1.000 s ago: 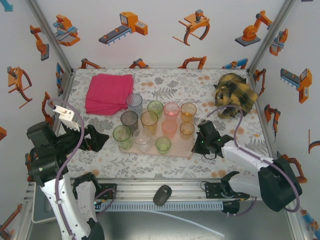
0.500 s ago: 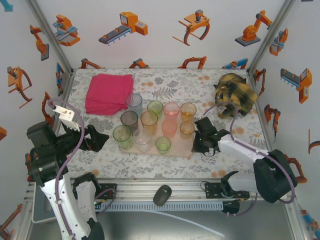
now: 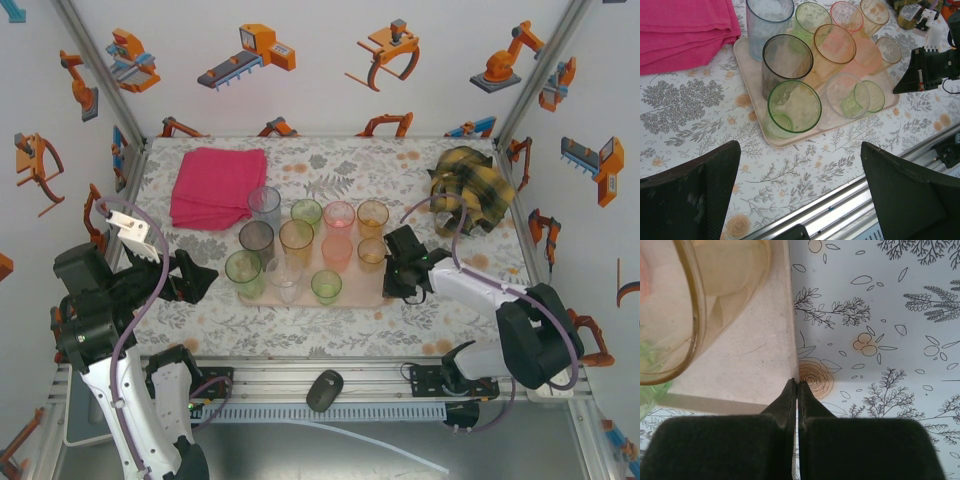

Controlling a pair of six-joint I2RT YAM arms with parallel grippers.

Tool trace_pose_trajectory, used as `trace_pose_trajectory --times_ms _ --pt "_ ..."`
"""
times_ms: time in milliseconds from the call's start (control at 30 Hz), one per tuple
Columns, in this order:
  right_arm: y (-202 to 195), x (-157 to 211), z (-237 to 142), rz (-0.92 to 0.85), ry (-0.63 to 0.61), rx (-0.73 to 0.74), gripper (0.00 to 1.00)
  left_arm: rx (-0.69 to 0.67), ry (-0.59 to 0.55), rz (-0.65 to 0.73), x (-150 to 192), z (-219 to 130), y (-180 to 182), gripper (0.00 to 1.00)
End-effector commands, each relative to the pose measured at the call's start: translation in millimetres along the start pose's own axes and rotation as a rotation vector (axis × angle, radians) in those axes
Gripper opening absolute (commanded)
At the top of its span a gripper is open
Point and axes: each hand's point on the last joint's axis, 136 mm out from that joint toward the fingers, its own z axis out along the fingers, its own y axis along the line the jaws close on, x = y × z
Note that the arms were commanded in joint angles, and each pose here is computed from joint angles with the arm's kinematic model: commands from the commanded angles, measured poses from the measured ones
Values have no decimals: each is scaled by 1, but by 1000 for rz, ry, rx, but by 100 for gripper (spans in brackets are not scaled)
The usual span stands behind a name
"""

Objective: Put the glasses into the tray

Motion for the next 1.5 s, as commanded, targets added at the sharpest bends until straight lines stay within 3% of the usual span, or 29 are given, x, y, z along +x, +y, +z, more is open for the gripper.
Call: trace_pose_trajectory --times_ms 0,200,600,933,1033,1100,1233,1467 --pt "6 -30 0 19 -103 -6 2 15 2 19 2 -2 -5 97" --pt "8 -30 -3 12 -105 -18 5 15 1 20 0 -2 -5 97" --pt "2 -27 -23 6 -130 -10 28 -82 -1 -66 -19 -4 15 97" --pt "-7 -34 -78 -4 -195 26 43 -204 -18 -136 -46 -5 43 97" --pt "-12 -45 -104 10 -259 45 71 -269 -27 -185 -53 -2 62 97" --pt "-16 -54 -122 11 -298 64 99 -310 -25 -216 -56 0 74 97" --pt "-20 -71 -155 -1 -351 75 99 -388 2 -289 -56 6 99 97" --pt "-17 -93 -189 -28 -427 78 99 -409 2 -371 -51 22 120 97"
